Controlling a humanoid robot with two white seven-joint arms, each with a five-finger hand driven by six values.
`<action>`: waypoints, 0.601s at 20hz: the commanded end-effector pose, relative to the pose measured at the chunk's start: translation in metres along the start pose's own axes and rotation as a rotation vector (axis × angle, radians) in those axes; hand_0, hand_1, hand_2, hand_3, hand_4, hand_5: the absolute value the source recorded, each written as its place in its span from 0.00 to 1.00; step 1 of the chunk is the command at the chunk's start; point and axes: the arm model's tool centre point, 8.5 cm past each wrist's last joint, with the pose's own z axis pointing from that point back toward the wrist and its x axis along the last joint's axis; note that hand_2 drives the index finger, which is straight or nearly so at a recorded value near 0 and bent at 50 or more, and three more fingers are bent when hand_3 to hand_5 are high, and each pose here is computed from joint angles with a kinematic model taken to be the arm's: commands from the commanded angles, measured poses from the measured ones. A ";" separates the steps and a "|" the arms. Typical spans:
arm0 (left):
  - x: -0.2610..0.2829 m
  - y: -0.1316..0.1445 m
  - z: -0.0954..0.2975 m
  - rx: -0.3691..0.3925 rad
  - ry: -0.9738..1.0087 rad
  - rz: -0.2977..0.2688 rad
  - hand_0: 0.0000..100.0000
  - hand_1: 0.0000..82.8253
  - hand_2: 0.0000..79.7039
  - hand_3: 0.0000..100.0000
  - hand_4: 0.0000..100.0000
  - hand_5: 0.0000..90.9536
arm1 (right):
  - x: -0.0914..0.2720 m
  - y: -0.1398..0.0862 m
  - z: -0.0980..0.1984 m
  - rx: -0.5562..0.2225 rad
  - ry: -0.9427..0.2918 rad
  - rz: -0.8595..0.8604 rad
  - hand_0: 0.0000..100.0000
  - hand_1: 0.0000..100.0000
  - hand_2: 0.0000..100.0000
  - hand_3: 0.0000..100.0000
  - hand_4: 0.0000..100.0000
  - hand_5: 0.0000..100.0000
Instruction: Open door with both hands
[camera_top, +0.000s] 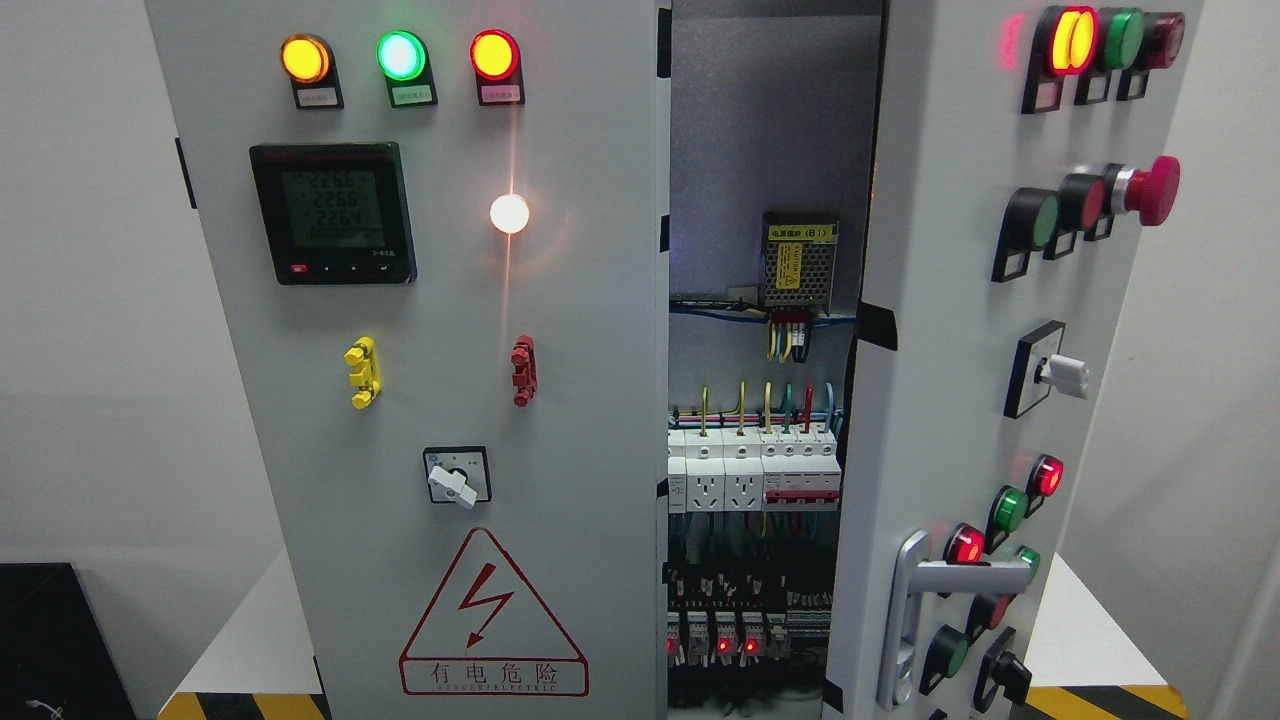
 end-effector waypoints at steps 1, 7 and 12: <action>0.010 0.001 -0.002 0.003 -0.026 0.007 0.00 0.00 0.00 0.00 0.00 0.00 | 0.000 0.000 0.000 0.000 0.000 0.000 0.19 0.00 0.00 0.00 0.00 0.00; 0.011 0.006 -0.002 0.008 -0.032 -0.005 0.00 0.00 0.00 0.00 0.00 0.00 | 0.000 0.000 0.000 0.000 0.000 0.000 0.19 0.00 0.00 0.00 0.00 0.00; 0.029 0.022 -0.005 0.031 -0.100 -0.005 0.00 0.00 0.00 0.00 0.00 0.00 | 0.000 0.000 0.000 0.000 0.000 0.000 0.19 0.00 0.00 0.00 0.00 0.00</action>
